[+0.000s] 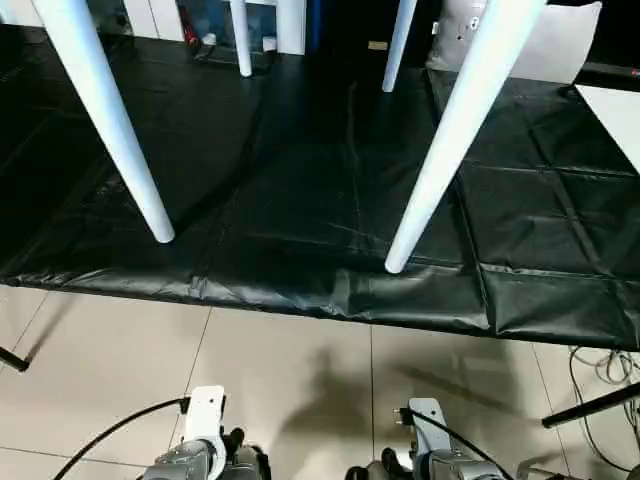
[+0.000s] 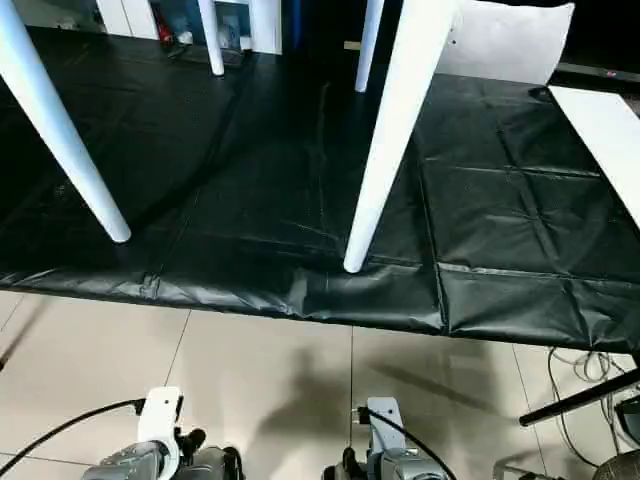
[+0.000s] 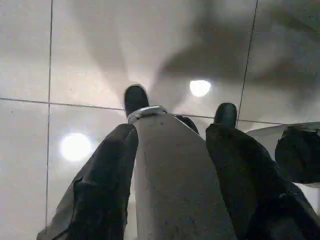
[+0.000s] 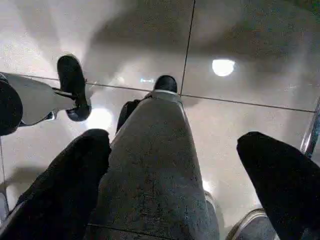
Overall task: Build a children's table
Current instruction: Flip table
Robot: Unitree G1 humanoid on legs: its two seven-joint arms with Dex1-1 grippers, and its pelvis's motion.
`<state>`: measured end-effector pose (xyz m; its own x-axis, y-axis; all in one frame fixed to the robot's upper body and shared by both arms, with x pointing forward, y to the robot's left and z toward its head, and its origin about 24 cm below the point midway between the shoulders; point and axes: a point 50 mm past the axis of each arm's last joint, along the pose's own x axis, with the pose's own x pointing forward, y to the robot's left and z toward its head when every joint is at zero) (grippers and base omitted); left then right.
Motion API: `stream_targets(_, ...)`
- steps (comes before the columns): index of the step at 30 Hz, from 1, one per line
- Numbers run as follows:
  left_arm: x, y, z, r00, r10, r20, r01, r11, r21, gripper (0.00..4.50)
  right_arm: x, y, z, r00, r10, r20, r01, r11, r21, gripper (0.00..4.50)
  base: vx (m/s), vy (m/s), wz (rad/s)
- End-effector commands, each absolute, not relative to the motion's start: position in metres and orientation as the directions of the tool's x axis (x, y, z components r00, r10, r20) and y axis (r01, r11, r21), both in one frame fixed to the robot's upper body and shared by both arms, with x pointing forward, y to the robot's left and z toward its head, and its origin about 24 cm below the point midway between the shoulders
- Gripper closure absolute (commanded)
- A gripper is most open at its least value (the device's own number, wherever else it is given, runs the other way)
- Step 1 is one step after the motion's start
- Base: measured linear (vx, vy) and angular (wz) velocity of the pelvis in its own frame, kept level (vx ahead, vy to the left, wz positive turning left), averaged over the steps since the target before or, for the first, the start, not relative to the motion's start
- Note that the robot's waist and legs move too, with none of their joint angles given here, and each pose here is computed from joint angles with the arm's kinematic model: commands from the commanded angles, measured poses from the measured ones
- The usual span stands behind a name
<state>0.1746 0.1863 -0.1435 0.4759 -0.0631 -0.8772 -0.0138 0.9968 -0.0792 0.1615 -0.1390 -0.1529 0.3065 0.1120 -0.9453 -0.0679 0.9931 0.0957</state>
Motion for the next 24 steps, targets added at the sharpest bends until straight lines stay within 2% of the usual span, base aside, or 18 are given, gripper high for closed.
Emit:
stream_targets(1,0.1656,0.1839,-0.148,0.443,-0.064,-0.894,-0.015,0.997,-0.079,1.94,0.1443,-0.1397,-0.1592,0.239,0.108,-0.965,-0.048,0.994,0.1,0.0,0.0,0.0,0.0)
stream_targets(24,0.1656,0.1839,-0.148,0.443,-0.064,-0.894,-0.015,0.997,-0.079,1.94,0.1443,-0.1397,-0.1592,0.239,0.108,-0.965,-0.048,0.994,0.1,0.0,0.0,0.0,0.0)
